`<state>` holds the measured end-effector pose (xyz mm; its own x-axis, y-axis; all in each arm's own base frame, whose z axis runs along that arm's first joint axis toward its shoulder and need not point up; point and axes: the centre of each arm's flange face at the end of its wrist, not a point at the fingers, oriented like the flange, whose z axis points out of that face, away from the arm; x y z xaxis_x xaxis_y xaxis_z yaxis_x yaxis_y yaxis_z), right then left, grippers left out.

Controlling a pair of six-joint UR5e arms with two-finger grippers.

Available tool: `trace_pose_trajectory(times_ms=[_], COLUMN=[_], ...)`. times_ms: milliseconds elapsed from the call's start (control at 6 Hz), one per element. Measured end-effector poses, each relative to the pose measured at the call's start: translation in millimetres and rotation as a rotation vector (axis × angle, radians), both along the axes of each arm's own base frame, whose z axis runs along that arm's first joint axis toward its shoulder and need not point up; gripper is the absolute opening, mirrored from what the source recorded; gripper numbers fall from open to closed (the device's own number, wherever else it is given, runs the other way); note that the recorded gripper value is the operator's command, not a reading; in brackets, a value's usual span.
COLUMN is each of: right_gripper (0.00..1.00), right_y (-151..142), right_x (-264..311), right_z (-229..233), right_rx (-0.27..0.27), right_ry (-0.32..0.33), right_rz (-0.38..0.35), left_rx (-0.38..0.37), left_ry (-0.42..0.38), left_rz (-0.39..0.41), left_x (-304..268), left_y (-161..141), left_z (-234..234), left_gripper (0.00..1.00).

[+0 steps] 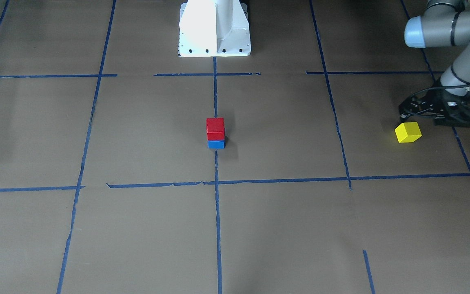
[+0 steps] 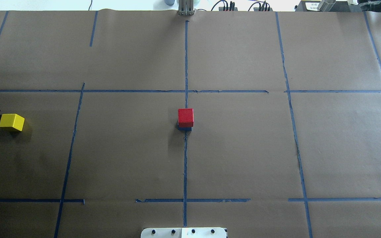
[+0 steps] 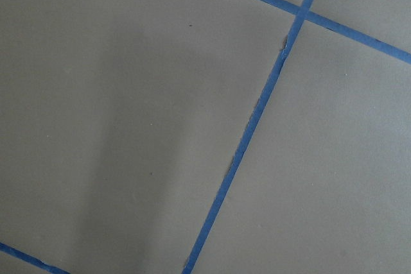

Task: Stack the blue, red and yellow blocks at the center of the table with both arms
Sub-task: 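Lower the left gripper onto the yellow block and grasp it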

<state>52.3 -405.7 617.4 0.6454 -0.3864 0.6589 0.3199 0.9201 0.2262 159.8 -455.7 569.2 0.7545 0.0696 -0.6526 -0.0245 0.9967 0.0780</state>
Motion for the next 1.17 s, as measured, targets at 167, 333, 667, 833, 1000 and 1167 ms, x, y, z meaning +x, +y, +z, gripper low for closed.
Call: trace_pose_trajectory(times_ms=[167, 333, 667, 833, 1000, 1167], right_gripper=[1.0, 1.0, 1.0, 1.0, 1.0, 1.0], right_y=[0.2, 0.4, 1.0, 1.1, 1.2, 1.2], right_x=[-0.2, -0.1, 0.1, 0.1, 0.2, 0.3], right_z=[0.0, 0.1, 0.8, 1.3, 1.4, 1.1], right_rx=[0.0, -0.001, -0.002, -0.003, -0.003, -0.003], right_ry=[-0.001, -0.001, 0.0, 0.0, 0.0, 0.0], right_rz=[0.0, 0.0, 0.0, 0.0, 0.0, 0.001], left_rx=[-0.015, -0.021, -0.022, -0.029, -0.036, -0.041], left_ry=[0.033, 0.072, 0.109, 0.107, 0.101, 0.095], left_rz=[-0.07, -0.125, -0.139, -0.126, -0.114, -0.101], left_x=[-0.3, 5.2, 32.6, 44.1, 50.9, 56.7], left_y=[1.5, 0.7, -9.2, -12.8, -12.1, -9.4], left_z=[13.2, 21.4, 19.4, 23.2, 28.5, 32.8], left_gripper=[1.0, 1.0, 1.0, 1.0, 1.0, 1.0])
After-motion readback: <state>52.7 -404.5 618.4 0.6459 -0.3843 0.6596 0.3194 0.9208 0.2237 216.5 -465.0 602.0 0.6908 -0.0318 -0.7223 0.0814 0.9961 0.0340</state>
